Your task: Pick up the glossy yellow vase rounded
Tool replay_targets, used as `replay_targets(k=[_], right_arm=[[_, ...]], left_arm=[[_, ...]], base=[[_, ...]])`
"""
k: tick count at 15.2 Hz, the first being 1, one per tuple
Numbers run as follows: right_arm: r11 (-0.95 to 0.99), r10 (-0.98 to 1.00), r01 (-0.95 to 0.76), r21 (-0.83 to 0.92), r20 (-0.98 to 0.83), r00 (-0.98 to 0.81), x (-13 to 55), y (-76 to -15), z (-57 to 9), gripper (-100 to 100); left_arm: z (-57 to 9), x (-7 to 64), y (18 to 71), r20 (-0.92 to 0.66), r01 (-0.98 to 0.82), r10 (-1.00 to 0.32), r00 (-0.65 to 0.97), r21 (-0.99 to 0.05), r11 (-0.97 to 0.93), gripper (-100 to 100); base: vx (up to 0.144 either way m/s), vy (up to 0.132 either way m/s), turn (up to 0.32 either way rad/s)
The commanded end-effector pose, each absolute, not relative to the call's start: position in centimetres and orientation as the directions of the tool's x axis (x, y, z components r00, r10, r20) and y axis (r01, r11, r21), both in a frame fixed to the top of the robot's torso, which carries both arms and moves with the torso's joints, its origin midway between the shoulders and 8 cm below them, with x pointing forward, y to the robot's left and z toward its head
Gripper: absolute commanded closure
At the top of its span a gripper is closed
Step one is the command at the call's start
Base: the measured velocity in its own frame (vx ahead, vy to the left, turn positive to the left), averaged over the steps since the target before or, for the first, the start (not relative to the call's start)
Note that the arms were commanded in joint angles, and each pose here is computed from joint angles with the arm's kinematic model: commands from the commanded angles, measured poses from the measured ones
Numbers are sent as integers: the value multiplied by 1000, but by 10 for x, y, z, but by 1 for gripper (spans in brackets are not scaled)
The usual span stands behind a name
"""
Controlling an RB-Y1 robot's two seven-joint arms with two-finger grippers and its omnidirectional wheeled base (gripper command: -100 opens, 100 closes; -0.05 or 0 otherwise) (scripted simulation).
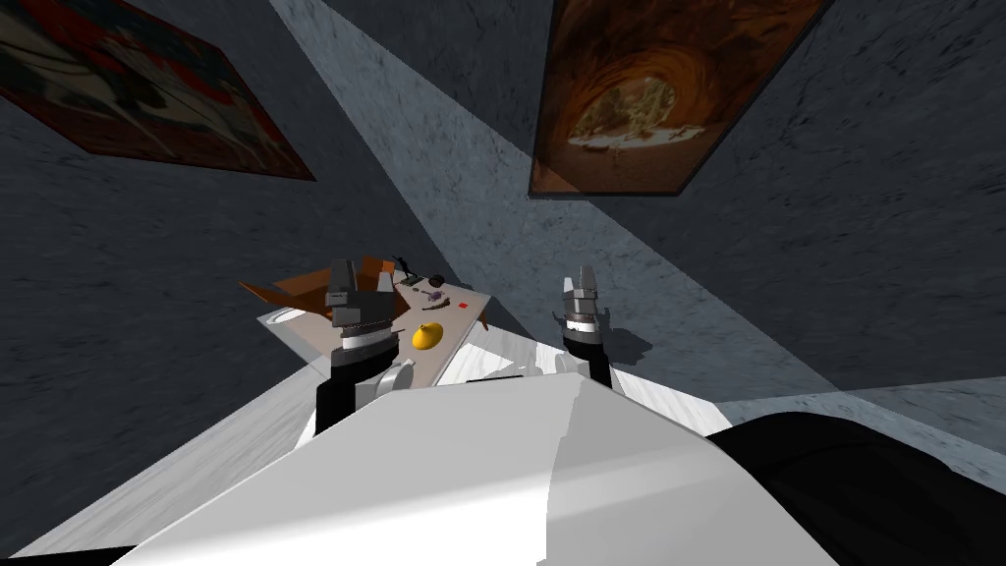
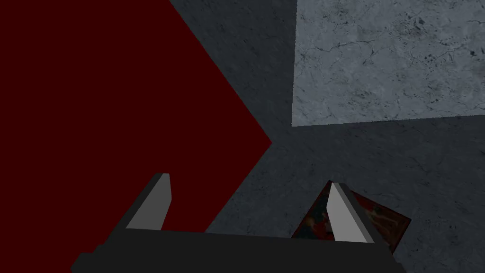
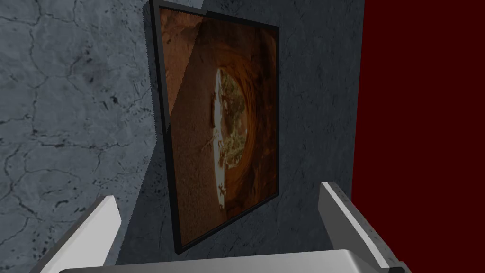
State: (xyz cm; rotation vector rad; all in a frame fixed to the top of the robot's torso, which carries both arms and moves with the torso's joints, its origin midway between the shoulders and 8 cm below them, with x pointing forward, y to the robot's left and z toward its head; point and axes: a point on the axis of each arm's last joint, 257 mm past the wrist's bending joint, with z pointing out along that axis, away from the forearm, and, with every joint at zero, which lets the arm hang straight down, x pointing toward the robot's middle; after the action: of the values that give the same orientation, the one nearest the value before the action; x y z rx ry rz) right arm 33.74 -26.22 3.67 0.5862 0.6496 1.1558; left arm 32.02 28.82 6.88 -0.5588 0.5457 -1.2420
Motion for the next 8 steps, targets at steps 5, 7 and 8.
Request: replay_targets(k=[5,7,8], right_arm=[[297,951,-632,715,-161,265,337,-262,37,0],[297,951,-632,715,-161,265,337,-262,37,0],[297,951,-632,716,-161,265,337,-262,37,0]], left_arm=[[44,344,291,-155,643,-967,204,-724,251,-100],[35,352,294,-171,613,-965,198,-746,258,-100],[24,360,298,-187,580,-963,194,-770,266,-100]], base=[[7,-3,-9],[13,-5,-11],[13,-7,-15]])
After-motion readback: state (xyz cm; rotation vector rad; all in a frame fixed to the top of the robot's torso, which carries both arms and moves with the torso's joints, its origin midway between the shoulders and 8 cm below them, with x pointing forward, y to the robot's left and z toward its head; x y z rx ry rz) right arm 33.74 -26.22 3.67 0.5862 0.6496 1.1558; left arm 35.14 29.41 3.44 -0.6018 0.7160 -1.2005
